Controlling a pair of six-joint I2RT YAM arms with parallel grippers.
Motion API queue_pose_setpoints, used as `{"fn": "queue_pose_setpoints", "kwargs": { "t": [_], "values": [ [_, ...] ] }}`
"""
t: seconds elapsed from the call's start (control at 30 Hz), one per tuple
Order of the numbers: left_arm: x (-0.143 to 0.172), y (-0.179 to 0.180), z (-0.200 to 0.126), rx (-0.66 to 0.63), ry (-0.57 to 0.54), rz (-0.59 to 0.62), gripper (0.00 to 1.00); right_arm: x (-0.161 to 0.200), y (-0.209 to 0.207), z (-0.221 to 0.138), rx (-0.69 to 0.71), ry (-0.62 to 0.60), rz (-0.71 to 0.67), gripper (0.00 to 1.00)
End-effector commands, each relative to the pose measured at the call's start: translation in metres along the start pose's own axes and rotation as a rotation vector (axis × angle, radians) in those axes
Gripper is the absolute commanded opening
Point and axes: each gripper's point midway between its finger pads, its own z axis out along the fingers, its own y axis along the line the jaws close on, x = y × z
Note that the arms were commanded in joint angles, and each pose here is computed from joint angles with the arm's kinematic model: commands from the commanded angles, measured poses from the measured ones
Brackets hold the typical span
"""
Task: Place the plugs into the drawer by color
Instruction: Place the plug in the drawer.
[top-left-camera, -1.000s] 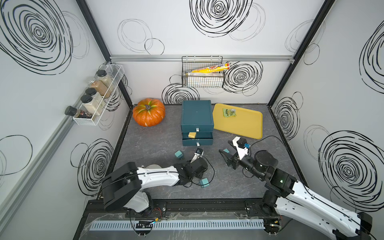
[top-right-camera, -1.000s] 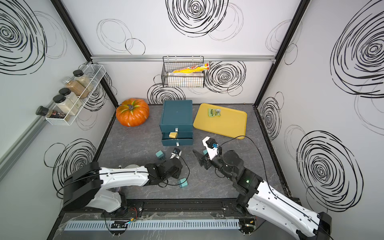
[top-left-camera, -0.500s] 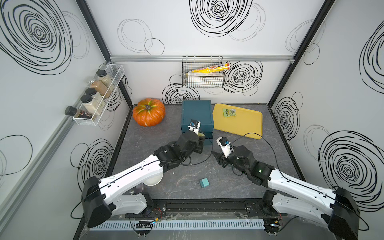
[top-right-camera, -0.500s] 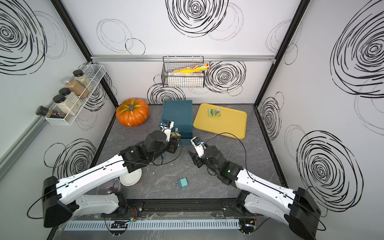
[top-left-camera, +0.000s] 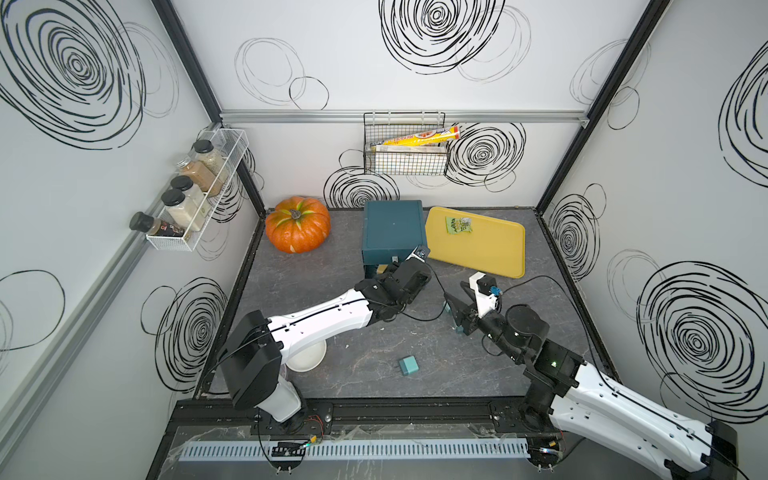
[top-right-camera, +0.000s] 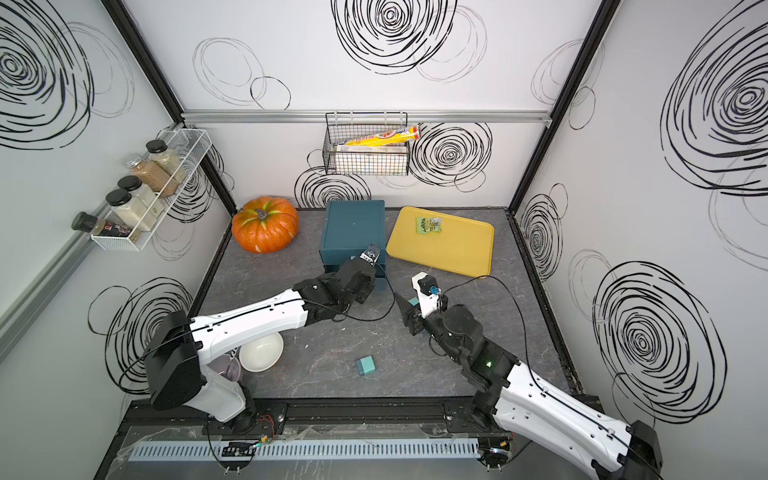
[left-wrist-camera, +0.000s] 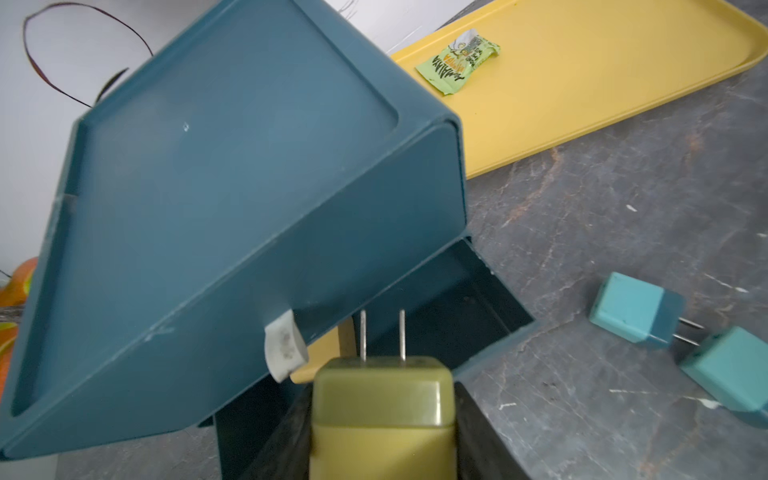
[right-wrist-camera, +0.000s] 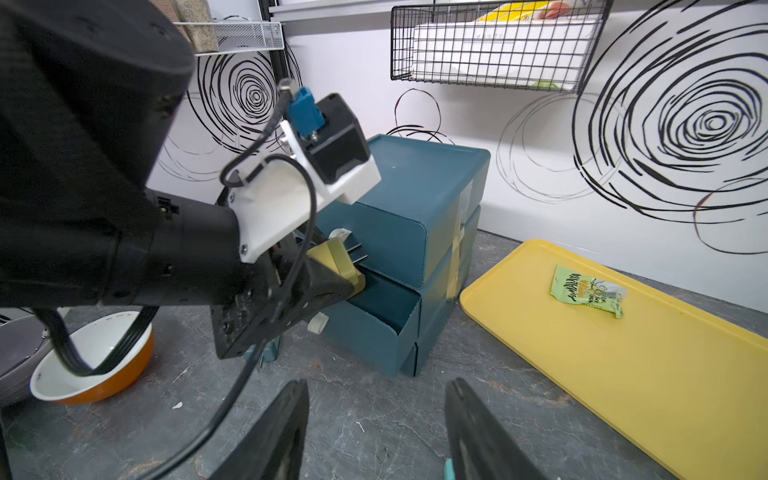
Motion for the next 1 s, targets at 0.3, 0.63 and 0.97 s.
{"fn": "queue_pose_setpoints", "kwargs": {
  "t": [0.3,0.63,0.97],
  "values": [
    [0.015,-0.008,0.027,-0.014,0.044,0.101,0.00,-0.011,-0.004,-0.011,0.002,-0.065,0.041,0.57],
    [0.005,-0.024,0.015,0.210,0.086,0.057,0.00,-0.009,-0.004,-0.009,0.005,-0.059,0.039,0.58],
    [-0.004,-0.004,0.031,0.078,0.096,0.162,0.00,-0.007,-0.004,-0.009,0.006,-0.055,0.035,0.59]
  ]
}}
